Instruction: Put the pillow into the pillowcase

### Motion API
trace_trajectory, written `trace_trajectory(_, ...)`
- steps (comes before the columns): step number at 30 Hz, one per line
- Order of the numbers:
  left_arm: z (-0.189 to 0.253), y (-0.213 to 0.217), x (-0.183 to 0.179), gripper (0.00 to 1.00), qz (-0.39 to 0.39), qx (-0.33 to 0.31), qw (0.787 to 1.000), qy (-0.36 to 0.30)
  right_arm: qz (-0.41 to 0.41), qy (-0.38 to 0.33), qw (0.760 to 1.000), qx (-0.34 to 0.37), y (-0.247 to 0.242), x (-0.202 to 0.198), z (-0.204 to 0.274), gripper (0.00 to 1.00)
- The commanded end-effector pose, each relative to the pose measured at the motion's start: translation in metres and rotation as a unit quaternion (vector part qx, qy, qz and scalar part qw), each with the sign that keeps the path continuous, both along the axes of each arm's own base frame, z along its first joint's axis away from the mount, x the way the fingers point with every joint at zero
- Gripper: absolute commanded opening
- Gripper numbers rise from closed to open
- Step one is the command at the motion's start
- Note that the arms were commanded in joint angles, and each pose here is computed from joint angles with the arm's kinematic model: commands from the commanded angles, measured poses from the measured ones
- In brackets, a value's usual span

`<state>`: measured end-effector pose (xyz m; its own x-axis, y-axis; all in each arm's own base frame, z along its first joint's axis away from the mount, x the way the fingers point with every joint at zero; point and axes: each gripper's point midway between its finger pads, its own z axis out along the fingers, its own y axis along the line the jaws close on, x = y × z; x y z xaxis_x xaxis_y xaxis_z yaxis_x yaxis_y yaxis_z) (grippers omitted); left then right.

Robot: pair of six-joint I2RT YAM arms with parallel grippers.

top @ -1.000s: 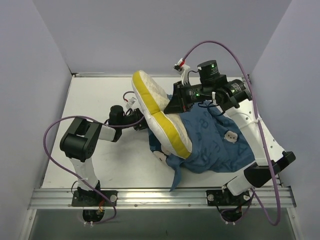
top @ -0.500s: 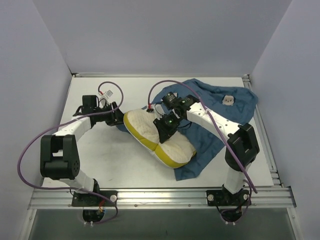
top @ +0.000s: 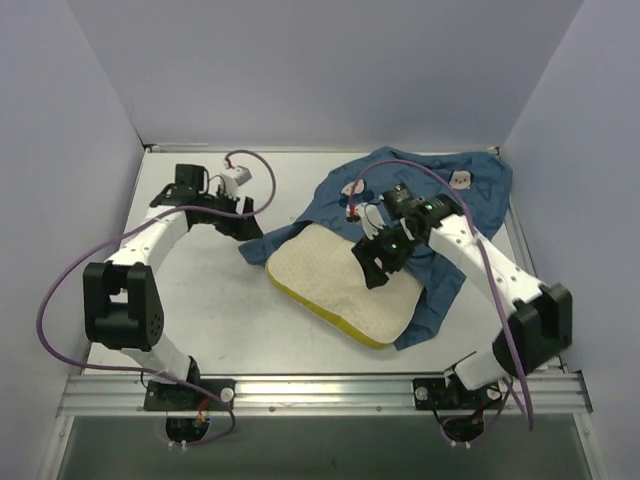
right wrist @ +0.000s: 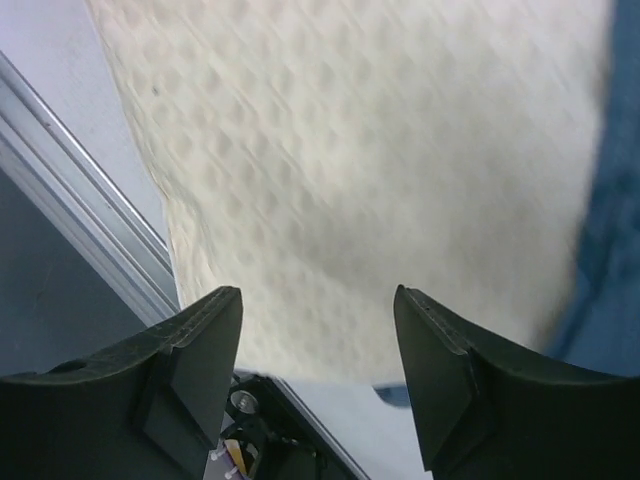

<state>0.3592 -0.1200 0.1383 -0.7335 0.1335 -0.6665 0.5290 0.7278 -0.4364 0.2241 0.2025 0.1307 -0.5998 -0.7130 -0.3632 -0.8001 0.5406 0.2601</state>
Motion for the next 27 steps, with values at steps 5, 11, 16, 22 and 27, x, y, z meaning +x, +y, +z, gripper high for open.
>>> trace_trajectory(5,-0.039,-0.058,0.032,0.83,-0.206,0.128,0.965,-0.099,-0.175,0.022,0.981,-0.076,-0.104,-0.032,0.007,0.71)
trace_trajectory(11,-0.081,-0.07,0.071,0.83,-0.241,0.206,0.942,-0.109,-0.323,0.07,0.936,-0.122,-0.164,-0.036,-0.009,0.83)
trace_trajectory(16,-0.095,-0.079,0.048,0.79,-0.316,0.173,0.929,-0.089,-0.337,0.1,0.929,-0.112,-0.165,-0.013,-0.032,0.84)
trace_trajectory(22,-0.102,-0.06,-0.024,0.26,-0.344,0.144,0.928,0.012,-0.291,0.132,0.946,-0.048,-0.127,0.043,-0.048,0.77)
trace_trajectory(27,-0.082,-0.037,-0.079,0.03,-0.317,0.123,0.939,0.052,-0.25,0.122,0.96,-0.04,-0.092,0.103,-0.074,0.75)
